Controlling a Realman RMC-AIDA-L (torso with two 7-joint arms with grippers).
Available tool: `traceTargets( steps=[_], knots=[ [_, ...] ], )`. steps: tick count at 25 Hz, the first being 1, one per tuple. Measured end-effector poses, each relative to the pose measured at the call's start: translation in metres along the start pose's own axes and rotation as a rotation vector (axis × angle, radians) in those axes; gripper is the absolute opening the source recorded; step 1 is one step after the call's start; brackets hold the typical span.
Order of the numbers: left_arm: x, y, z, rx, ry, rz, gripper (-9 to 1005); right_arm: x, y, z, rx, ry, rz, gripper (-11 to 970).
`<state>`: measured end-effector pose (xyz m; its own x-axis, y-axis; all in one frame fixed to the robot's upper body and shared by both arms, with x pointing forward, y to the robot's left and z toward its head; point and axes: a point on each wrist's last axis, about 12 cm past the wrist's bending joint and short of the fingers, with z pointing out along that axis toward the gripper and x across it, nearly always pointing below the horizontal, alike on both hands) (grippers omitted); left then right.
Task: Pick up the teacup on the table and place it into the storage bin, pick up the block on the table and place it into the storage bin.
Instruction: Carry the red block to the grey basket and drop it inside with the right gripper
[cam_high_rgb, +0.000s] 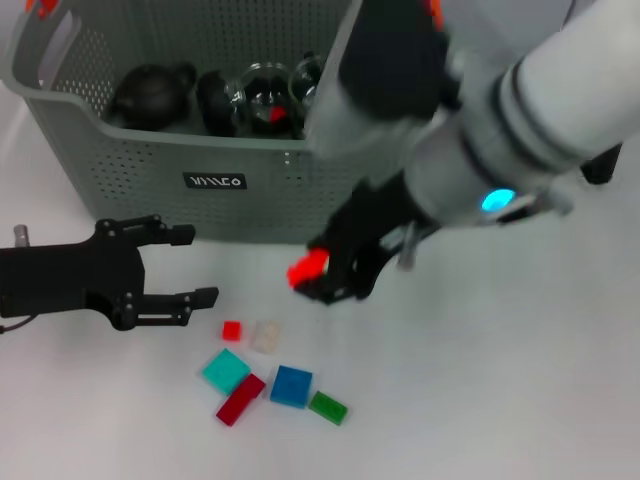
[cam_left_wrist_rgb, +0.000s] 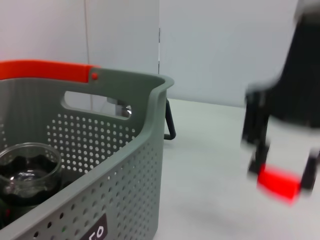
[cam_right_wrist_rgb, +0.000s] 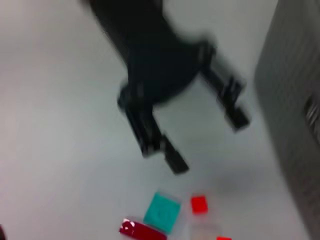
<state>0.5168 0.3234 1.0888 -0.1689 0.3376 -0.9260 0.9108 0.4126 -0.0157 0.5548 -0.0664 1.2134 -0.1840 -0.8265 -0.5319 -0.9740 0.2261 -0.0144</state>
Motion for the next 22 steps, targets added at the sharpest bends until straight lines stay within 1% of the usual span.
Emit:
traceTargets(
  steps=[3,5,8,10,14,17,20,22],
  knots=[
    [0.0,0.0,-0.001,-0.002,-0.001,0.0,830,-0.019,0.003,-0.042,0.049,-0.067,-0.027,436],
    [0.0,0.0,-0.001,-0.004,-0.002,0.002,830,-0.033,0.001,-0.067,0.098,-0.106,-0.046,436],
    [0.001,0.0,-0.002,-0.006,-0.001,0.002,830,-0.05,-0.011,-0.091,0.196,-0.155,-0.058,436],
    [0.001,0.0,-0.002,-0.004,-0.002,0.001,830,-0.059,-0.022,-0.1,0.271,-0.189,-0.068,436],
    [0.001,-0.001,-0.002,-0.003,-0.006,-0.001,830,-0.07,-0.045,-0.102,0.415,-0.241,-0.067,437],
    [0.0,0.0,-0.001,-0.004,-0.01,0.0,830,-0.071,-0.069,-0.093,0.509,-0.257,-0.044,437],
    [-0.001,0.0,0.0,-0.003,-0.011,0.002,830,-0.07,-0.089,-0.079,0.568,-0.246,-0.027,437],
    [-0.001,0.001,0.0,-0.001,-0.012,0.004,830,-0.069,-0.099,-0.07,0.58,-0.233,-0.019,437]
  ],
)
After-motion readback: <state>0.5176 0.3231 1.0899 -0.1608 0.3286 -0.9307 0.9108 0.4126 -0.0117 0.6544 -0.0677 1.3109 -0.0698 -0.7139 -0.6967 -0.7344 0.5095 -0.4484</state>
